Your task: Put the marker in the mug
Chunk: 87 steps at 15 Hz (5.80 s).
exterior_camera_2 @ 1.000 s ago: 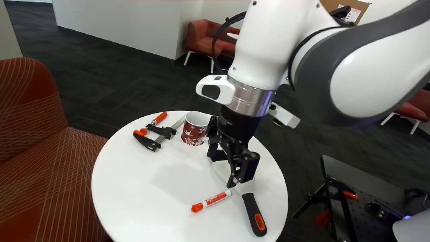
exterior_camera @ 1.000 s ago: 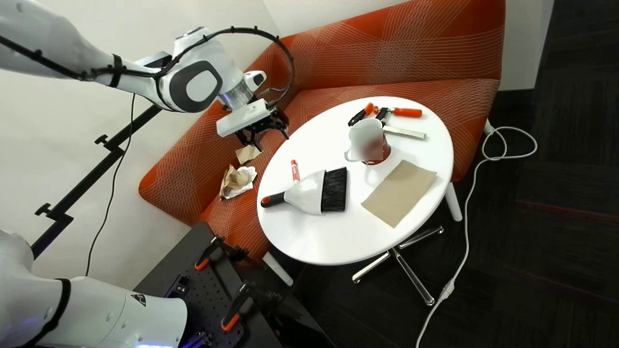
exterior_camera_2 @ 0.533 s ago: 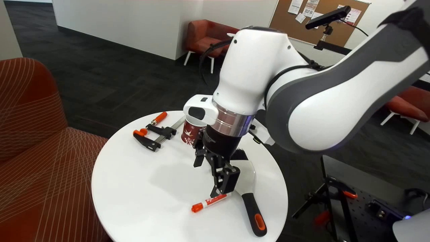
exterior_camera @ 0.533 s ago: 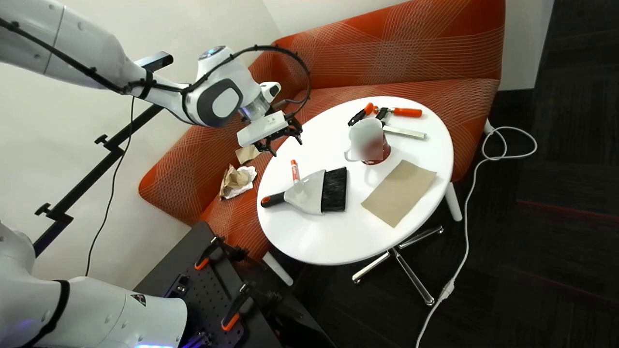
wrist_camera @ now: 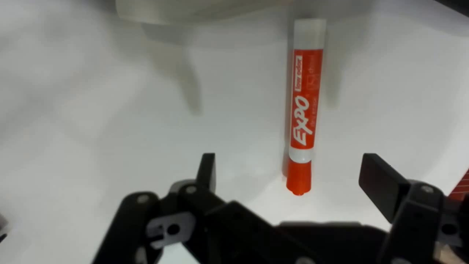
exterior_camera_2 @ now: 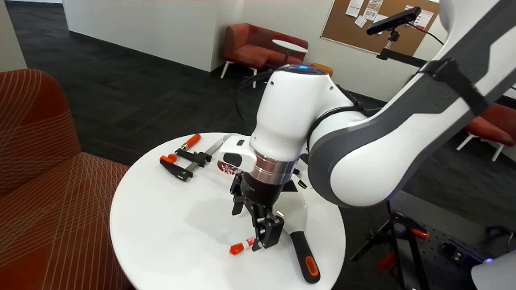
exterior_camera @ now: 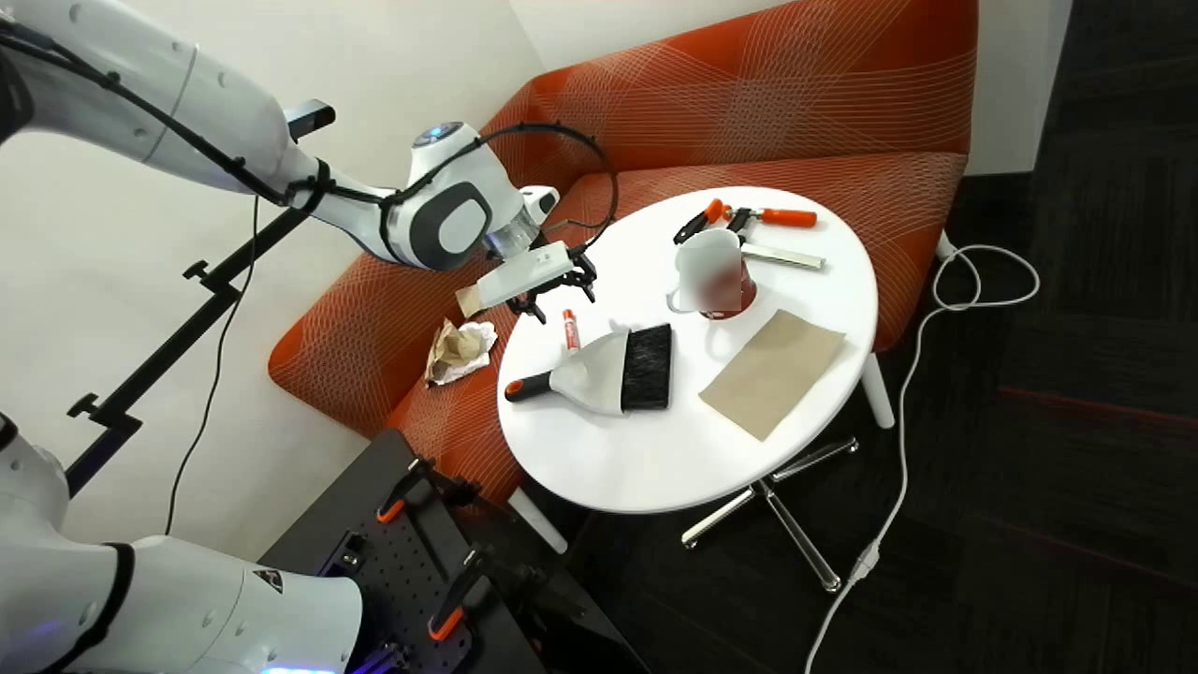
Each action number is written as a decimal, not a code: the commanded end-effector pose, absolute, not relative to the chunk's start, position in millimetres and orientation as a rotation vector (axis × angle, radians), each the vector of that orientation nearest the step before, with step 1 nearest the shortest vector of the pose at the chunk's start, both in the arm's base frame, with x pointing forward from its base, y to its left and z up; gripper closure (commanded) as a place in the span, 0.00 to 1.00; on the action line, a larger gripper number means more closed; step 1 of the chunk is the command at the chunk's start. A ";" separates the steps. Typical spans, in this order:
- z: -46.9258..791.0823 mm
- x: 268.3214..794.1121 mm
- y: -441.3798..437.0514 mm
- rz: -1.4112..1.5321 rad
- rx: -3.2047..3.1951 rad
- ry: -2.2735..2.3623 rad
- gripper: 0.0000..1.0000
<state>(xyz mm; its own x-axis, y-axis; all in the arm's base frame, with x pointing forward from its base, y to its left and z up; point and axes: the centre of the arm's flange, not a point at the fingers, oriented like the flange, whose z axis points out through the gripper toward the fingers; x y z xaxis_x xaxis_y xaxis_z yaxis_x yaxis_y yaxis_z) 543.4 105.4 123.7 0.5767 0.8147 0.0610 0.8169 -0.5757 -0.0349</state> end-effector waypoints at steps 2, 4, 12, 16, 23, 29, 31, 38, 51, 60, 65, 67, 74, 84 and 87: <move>110.7 549.6 109.4 -0.068 -2.743 -1.416 0.00; 106.3 549.8 111.4 -0.057 -2.740 -1.423 0.00; 98.5 552.9 113.3 -0.049 -2.740 -1.411 0.48; 99.6 553.4 113.0 -0.060 -2.753 -1.396 0.79; 171.2 555.2 128.3 -0.275 -2.834 -1.215 0.94; 273.9 572.3 118.5 -0.598 -2.949 -0.978 0.95; 309.3 575.0 117.8 -0.665 -2.977 -0.860 0.95; 398.2 562.1 89.2 -0.796 -3.067 -0.406 0.95; 412.9 545.4 68.6 -0.427 -3.171 -0.327 0.81; 403.6 563.4 59.1 -0.644 -3.255 -0.009 0.94; 395.2 579.8 45.2 -0.841 -3.329 0.328 0.95; 391.5 589.9 36.3 -0.925 -3.340 0.479 0.94; 364.6 618.3 28.0 -1.183 -3.239 1.087 0.95; 302.0 629.5 39.4 -1.475 -3.072 1.642 0.94; 297.2 619.6 34.8 -1.417 -3.117 1.616 0.81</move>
<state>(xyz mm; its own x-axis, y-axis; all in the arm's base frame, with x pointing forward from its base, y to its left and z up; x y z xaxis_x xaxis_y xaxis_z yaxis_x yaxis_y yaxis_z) 619.7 34.8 296.8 0.4203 -0.4068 0.8111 -0.8573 -0.4708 0.2081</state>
